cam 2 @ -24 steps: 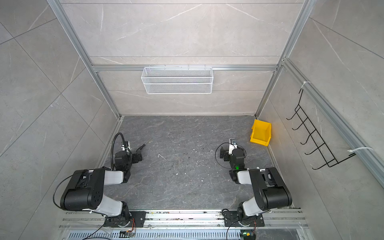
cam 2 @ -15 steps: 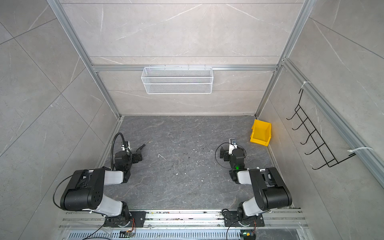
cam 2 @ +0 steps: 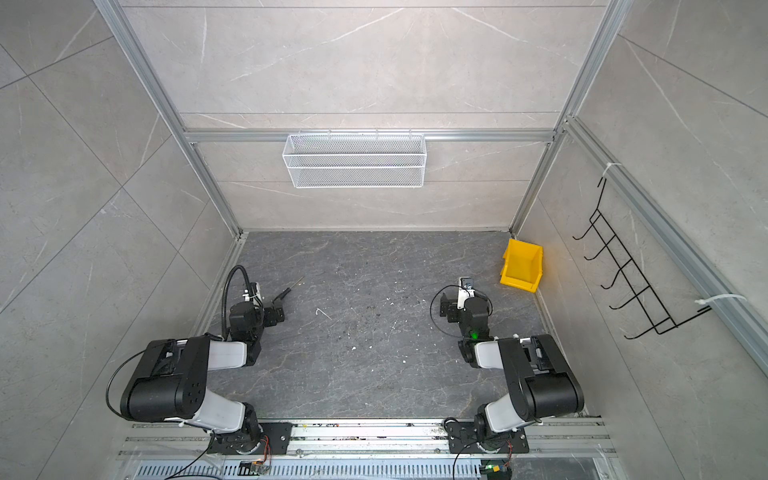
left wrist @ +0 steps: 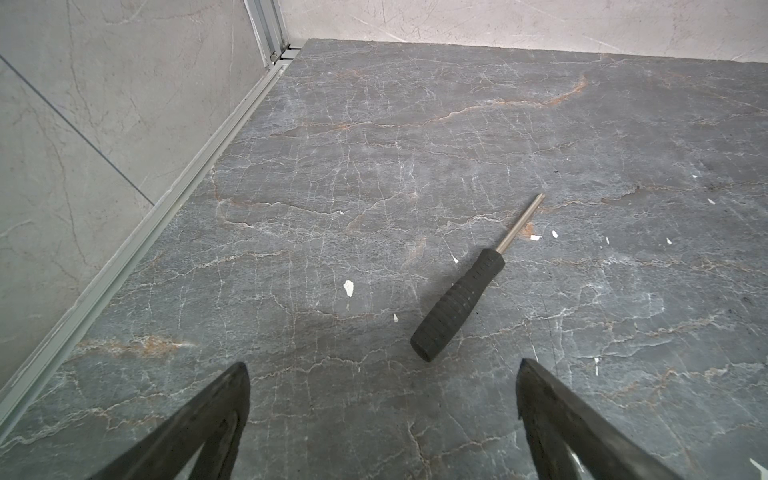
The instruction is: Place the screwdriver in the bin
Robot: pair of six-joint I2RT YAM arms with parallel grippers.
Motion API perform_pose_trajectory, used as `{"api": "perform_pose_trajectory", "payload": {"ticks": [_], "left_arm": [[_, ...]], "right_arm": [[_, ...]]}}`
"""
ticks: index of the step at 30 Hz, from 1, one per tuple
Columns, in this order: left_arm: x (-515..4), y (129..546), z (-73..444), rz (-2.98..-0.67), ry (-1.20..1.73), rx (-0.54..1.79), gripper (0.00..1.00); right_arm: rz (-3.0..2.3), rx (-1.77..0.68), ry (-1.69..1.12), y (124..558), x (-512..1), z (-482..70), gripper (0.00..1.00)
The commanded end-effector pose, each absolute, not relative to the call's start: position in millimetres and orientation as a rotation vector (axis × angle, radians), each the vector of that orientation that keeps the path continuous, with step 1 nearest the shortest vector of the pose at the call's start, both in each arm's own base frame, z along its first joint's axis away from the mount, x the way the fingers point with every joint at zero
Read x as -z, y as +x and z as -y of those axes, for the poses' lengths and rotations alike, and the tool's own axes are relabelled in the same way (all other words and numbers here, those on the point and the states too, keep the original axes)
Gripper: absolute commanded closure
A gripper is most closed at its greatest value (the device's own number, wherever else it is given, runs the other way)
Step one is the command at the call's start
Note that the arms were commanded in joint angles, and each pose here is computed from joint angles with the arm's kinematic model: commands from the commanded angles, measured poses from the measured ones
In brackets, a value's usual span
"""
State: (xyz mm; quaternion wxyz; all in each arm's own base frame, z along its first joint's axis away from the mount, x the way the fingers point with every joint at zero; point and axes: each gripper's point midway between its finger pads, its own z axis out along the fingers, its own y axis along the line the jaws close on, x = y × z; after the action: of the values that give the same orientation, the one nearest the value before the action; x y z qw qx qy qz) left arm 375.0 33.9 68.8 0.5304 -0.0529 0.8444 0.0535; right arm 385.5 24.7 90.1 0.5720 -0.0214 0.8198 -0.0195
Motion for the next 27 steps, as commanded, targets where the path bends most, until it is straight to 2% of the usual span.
{"api": "perform_pose_trajectory", "payload": {"ticks": [1, 7, 15, 22, 27], "left_arm": [[-85.5, 383.7, -31.7, -1.957, -0.122, -0.103, 0.00], [-88.3, 383.6, -33.2, -1.946, -0.125, -0.116, 0.00], [-118.5, 386.7, -18.6, -2.000, -0.042, -0.053, 0.00], [-150.6, 386.2, 4.3, -2.102, 0.090, 0.055, 0.00], [-153.6, 379.1, 18.0, -2.254, 0.183, 0.135, 0.00]], "right_arm": [[-1.921, 0.037, -0.033, 388.7, -92.6, -23.8, 0.01], [-1.908, 0.028, -0.042, 387.7, -95.7, -25.6, 0.01], [-1.890, -0.010, -0.116, 369.7, -128.7, -34.5, 0.01], [-1.862, -0.166, -0.261, 350.7, -167.8, -75.3, 0.01], [-1.805, -0.286, -0.422, 338.6, -202.0, -124.7, 0.01]]}}
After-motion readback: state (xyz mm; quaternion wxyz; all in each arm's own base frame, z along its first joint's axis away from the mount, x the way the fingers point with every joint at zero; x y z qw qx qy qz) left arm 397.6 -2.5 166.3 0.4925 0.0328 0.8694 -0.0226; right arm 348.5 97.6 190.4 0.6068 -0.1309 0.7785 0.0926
